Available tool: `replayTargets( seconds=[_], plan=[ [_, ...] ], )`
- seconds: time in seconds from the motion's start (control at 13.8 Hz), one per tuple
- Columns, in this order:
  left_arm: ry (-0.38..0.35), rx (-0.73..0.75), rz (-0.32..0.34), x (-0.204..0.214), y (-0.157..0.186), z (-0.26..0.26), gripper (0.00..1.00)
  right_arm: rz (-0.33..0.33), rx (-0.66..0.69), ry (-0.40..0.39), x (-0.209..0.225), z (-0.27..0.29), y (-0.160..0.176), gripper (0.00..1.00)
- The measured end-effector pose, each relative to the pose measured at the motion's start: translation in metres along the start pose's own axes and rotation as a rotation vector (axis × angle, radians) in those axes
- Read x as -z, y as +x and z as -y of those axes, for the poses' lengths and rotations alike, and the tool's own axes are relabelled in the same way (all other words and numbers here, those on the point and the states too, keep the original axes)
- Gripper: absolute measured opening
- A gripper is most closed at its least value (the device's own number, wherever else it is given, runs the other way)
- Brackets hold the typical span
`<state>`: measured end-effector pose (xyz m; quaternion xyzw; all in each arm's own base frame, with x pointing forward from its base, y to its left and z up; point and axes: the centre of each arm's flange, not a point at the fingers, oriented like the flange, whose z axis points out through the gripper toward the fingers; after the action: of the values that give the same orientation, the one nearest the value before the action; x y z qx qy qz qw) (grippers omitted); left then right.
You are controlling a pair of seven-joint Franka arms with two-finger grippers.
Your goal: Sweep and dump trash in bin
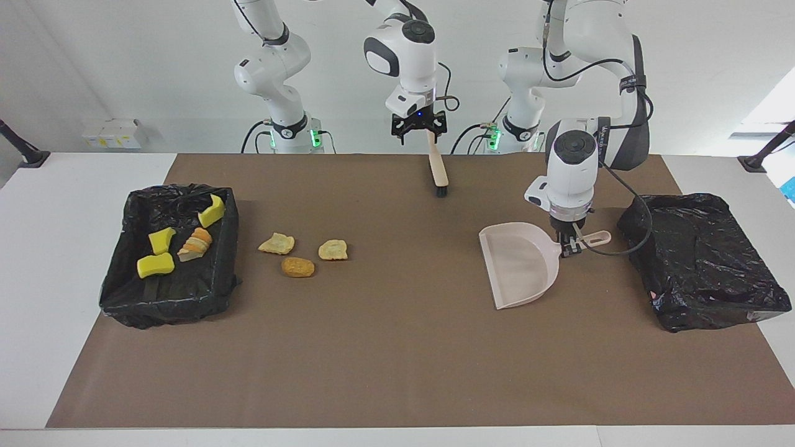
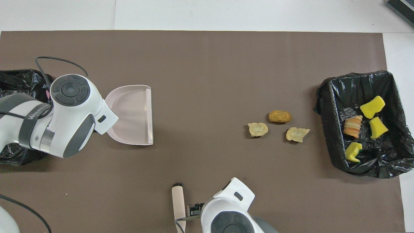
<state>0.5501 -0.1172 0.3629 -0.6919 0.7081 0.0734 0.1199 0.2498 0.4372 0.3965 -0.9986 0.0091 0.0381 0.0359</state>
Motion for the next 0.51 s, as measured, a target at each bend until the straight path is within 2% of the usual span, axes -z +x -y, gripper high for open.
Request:
replayTargets(
  seconds=[0.29, 0.51],
  plan=[
    [-0.003, 0.0, -0.001, -0.003, 0.0, -0.004, 0.33, 0.012, 0.015, -0.016, -0.058, 0.035, -0.041, 0.97],
    [-0.017, -0.003, 0.002, -0.009, 0.0, -0.011, 0.33, 0.021, 0.031, -0.032, -0.064, 0.038, -0.048, 0.88]
  ],
)
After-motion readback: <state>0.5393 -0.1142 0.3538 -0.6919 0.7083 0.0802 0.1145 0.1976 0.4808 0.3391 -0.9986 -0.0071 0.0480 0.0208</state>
